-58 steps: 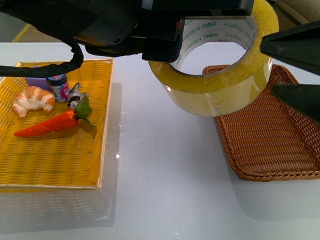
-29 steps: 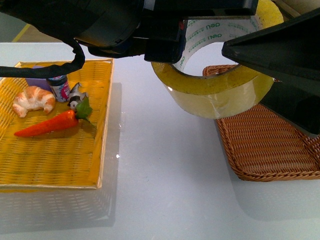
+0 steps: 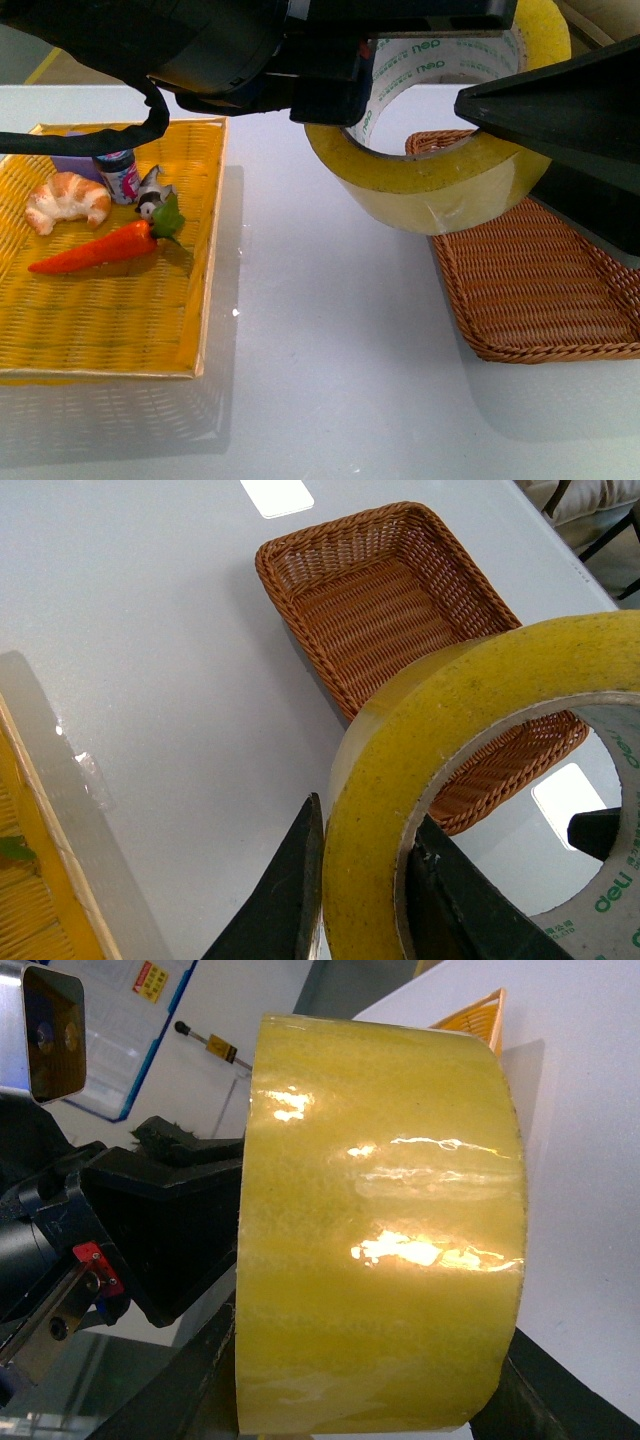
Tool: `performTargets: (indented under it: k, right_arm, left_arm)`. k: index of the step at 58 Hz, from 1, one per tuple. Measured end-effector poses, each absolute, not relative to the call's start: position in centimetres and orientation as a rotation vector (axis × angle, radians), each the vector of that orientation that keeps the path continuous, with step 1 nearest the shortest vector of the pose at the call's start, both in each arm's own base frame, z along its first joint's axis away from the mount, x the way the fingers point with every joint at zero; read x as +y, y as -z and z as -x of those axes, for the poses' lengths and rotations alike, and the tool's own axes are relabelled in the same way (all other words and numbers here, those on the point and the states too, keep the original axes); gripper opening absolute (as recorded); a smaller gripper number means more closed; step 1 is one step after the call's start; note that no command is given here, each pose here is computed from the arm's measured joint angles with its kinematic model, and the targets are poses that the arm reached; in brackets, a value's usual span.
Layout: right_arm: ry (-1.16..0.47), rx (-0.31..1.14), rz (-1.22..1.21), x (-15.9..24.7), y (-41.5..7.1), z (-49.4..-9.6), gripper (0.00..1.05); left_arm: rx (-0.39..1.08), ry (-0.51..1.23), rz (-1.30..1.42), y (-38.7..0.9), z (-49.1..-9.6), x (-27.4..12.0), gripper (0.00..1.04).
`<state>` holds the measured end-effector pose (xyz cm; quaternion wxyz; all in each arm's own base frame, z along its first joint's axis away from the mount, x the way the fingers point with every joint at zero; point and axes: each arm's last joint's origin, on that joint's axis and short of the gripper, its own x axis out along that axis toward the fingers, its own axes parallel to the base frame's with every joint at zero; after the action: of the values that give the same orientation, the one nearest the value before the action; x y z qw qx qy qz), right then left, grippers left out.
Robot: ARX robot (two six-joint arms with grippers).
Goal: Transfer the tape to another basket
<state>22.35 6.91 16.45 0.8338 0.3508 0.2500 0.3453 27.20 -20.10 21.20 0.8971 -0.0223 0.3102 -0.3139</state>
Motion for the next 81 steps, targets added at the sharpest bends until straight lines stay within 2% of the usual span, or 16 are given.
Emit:
performTargets:
  k: [8, 13, 31, 49, 53, 58, 61, 80, 81]
  right_arm:
    - [-0.73, 0.534, -0.74, 7.0, -16.4, -22.3, 0.48]
    - [-0.729, 0.534, -0.74, 7.0, -16.4, -22.3, 0.48]
    - [-0.681, 0.524, -0.748, 6.6, -16.2, -22.5, 0.48]
    - [-0.6, 0.5, -0.788, 4.7, -16.3, -22.9, 0.48]
    - [-0.592, 0.5, -0.792, 4.4, -16.3, -22.8, 0.48]
    - [-0.592, 0.491, -0.795, 3.9, -16.5, -22.7, 0.48]
    - [-0.573, 0.482, -0.8, 3.3, -16.5, -22.7, 0.48]
    - [-0.498, 0.452, -0.837, 0.9, -15.8, -23.7, 0.48]
    - [-0.489, 0.452, -0.841, 0.7, -15.7, -23.9, 0.48]
  left_arm:
    - [0.645, 0.659, 0.053, -21.2, -27.2, -20.1, 0.38]
    - [0.644, 0.662, 0.055, -21.3, -27.2, -20.1, 0.54]
    - [0.619, 0.662, 0.067, -22.1, -27.2, -19.6, 0.97]
    - [0.5, 0.634, 0.123, -24.3, -27.5, -16.8, 0.96]
    - [0.322, 0.459, 0.073, -24.2, -27.4, -16.0, 0.88]
    - [0.056, 0.091, 0.042, -23.4, -25.7, -11.9, 0.69]
    - [-0.004, 0.006, 0.042, -23.1, -24.3, -9.4, 0.56]
    - [0.008, 0.014, 0.013, -20.0, -19.8, -4.7, 0.01]
    - [0.007, 0.013, 0.013, -19.9, -19.6, -4.6, 0.02]
